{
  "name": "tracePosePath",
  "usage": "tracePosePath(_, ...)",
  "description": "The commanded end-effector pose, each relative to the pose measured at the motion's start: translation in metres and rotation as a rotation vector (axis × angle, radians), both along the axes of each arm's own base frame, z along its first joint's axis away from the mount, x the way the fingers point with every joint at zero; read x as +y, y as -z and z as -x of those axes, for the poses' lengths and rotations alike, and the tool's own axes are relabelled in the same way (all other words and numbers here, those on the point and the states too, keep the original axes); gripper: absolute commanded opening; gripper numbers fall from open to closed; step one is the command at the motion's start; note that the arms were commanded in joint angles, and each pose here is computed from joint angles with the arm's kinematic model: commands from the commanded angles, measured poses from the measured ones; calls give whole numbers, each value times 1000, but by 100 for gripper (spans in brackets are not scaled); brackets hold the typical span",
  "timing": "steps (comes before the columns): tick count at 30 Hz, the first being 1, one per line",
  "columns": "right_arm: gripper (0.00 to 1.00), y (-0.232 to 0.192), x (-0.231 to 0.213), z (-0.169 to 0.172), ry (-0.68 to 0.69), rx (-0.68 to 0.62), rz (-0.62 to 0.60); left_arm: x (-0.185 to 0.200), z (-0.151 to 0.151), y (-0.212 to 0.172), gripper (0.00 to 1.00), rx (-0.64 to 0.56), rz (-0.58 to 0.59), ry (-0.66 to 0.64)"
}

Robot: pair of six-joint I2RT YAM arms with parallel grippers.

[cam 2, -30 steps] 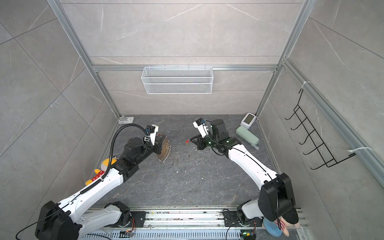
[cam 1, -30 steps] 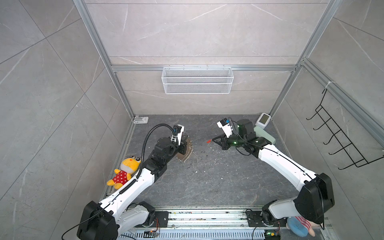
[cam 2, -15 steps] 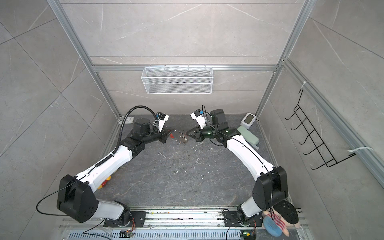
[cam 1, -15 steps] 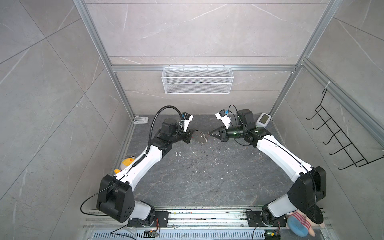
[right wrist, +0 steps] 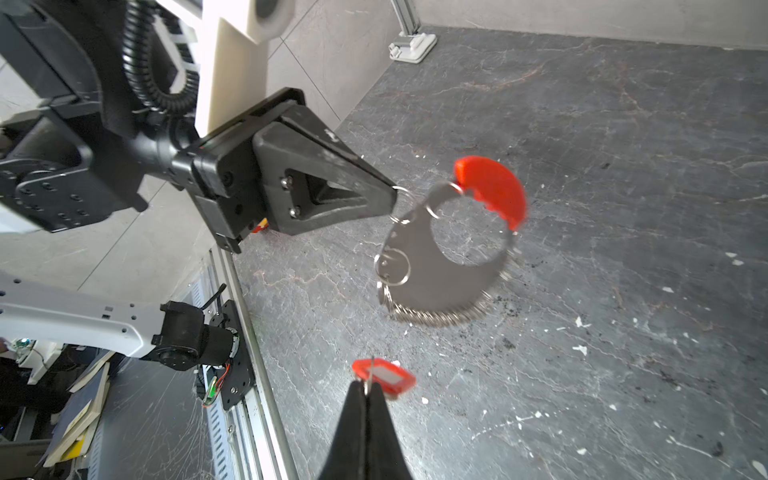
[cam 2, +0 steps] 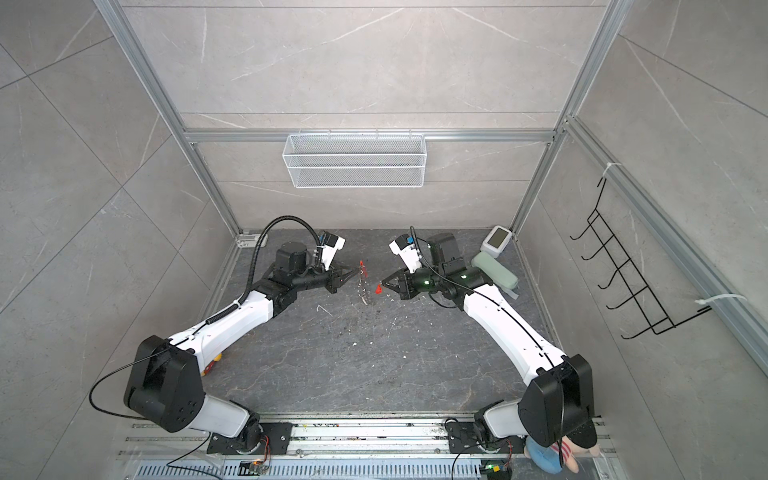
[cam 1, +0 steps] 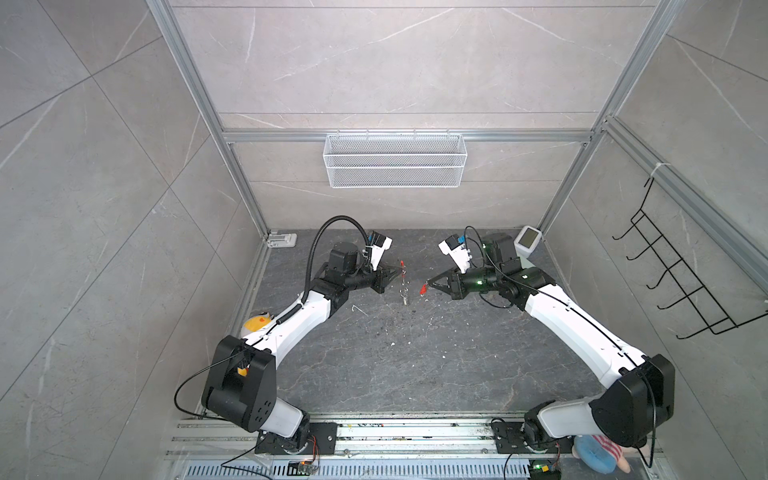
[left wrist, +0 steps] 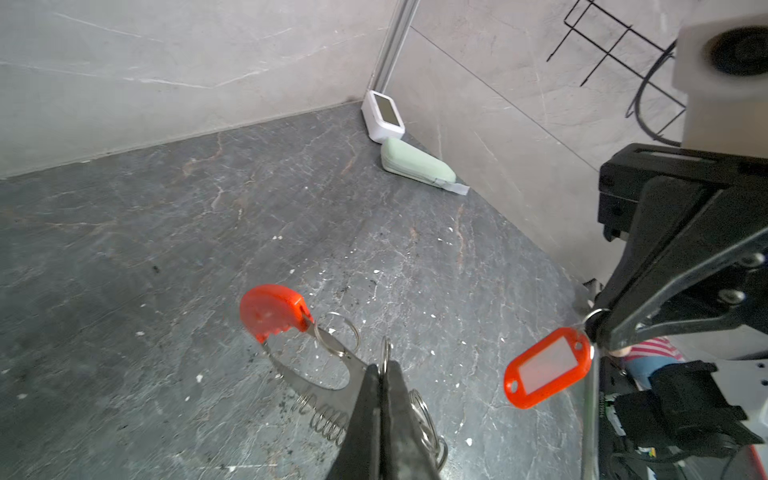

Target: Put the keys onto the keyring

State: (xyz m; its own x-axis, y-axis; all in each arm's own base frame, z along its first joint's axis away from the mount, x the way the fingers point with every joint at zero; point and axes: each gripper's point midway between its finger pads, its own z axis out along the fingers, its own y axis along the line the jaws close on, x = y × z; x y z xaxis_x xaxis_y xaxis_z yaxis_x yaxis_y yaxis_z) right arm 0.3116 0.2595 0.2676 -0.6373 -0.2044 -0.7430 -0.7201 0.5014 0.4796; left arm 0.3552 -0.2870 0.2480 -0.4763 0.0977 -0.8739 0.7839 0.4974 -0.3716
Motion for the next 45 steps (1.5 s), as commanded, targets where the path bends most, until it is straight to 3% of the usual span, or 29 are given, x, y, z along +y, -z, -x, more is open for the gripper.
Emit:
tracePosePath(1, 0, -8, 10, -5, -50, -6, -48, -15, -1, -45, 0, -96, 115, 88)
tracePosePath(4, 0, -11, 19, -16, -58, 6, -85, -13, -1, -51, 0, -137, 112, 93)
tracePosePath(10, 0, -13, 29, -26, -93, 18, -121, -13, -6, -66, 0, -201, 212, 60)
tracePosePath(14, 0, -20, 32, -28, -118, 11, -125, -21, 22, -74, 0, -306, 261, 232)
tracePosePath(19, 0, -33, 29, -26, -104, -27, -128, -16, 29, -67, 0, -422, 255, 228)
tracePosePath(45, 0, -29, 36, -38, -105, -4, -149, -21, 35, -64, 0, -397, 264, 297)
